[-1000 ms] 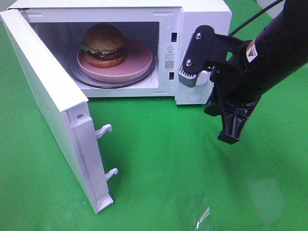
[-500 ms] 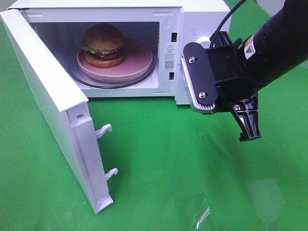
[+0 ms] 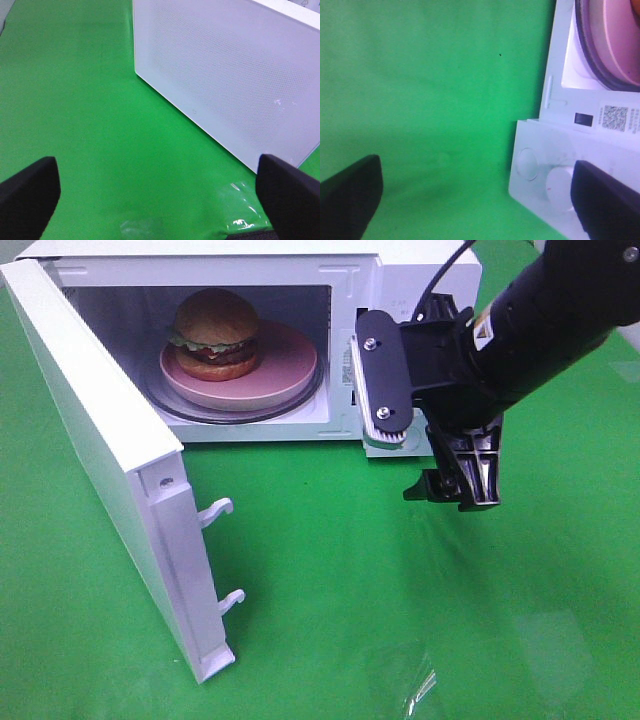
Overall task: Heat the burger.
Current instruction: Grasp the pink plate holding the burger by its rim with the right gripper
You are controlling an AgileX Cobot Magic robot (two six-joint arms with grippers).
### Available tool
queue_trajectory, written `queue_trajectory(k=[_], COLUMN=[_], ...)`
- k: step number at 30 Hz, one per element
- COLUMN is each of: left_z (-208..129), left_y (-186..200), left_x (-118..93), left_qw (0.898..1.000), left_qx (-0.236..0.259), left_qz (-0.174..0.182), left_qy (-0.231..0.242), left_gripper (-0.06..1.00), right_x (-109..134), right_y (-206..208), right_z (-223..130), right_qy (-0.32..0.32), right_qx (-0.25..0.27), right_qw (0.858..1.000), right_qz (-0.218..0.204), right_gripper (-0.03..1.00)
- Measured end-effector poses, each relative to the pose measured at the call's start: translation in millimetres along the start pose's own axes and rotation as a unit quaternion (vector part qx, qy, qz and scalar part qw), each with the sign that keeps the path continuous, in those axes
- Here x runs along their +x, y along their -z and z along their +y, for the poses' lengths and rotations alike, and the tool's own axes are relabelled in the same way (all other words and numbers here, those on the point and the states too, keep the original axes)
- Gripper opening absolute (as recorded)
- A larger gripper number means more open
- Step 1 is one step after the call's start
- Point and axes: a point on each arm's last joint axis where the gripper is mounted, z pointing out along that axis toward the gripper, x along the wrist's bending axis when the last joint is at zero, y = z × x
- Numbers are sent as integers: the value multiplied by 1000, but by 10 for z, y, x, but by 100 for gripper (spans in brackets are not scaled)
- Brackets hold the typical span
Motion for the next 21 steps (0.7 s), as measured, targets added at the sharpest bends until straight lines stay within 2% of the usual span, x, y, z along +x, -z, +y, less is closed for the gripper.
queue_trajectory(k=[8, 13, 21], left_z=[0, 0, 0], left_y=[0, 0, 0], left_x=[0, 0, 0], left_qw=[1000, 1000, 1000], left_qx=[0, 0, 0], left_qz=[0, 0, 0], left_qy=[0, 0, 0], left_gripper=[98, 98, 98], right_x=[-163, -244, -371], right_y=[-198, -461, -742], right_z=[229, 424, 567], right_qy=[16, 35, 43], right_qx=[-4, -2, -7], right_qw=[1000, 999, 999], right_qz=[-17, -21, -28], right_gripper=[98, 97, 96])
